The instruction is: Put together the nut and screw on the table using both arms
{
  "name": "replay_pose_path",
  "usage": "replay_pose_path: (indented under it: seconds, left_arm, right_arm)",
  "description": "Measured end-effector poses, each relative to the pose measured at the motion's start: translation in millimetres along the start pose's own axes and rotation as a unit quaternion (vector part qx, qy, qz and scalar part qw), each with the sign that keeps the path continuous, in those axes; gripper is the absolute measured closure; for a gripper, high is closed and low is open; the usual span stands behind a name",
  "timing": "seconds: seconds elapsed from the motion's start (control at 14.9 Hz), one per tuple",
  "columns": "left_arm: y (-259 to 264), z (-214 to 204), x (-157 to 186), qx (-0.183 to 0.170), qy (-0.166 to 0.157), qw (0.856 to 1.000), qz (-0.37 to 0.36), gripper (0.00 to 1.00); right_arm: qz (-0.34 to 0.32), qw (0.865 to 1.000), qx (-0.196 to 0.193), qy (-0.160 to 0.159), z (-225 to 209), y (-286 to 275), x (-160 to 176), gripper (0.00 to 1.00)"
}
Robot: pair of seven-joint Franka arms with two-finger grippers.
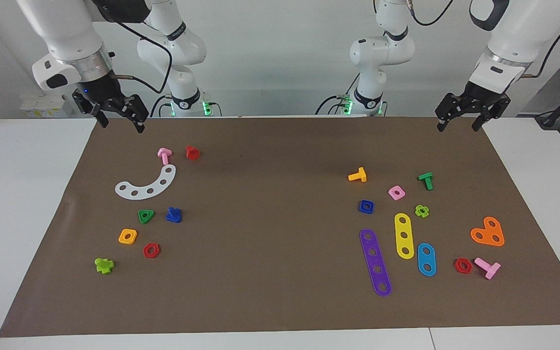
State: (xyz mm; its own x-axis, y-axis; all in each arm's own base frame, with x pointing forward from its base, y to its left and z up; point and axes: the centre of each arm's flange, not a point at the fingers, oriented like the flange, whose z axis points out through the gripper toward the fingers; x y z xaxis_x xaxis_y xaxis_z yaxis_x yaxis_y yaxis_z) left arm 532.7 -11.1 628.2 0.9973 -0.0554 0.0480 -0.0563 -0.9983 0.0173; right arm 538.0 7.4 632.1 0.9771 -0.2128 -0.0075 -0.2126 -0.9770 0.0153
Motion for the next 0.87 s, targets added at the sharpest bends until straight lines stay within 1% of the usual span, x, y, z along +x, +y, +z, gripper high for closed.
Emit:
replay_pose_path:
  seconds: [0.54, 0.74, 0.87]
  left_arm:
    - [1, 3, 0, 0.0, -0.004, 1.0, 0.001, 0.0]
    - [4, 12, -1, -0.001, -0.02, 1.0, 0.002, 0.0]
    - [7, 29, 0, -0.001, -0.034, 0.999, -0.014, 0.0]
  right_arm:
    - [-0.001, 1.0, 0.0, 0.0, 0, 0, 0, 0.0]
    - [-0.011, 1.0, 0.001, 0.003, -1, -9, -2, 0.0]
    - [-0.018, 1.0, 0.003, 0.009, 0, -17, -2, 0.01]
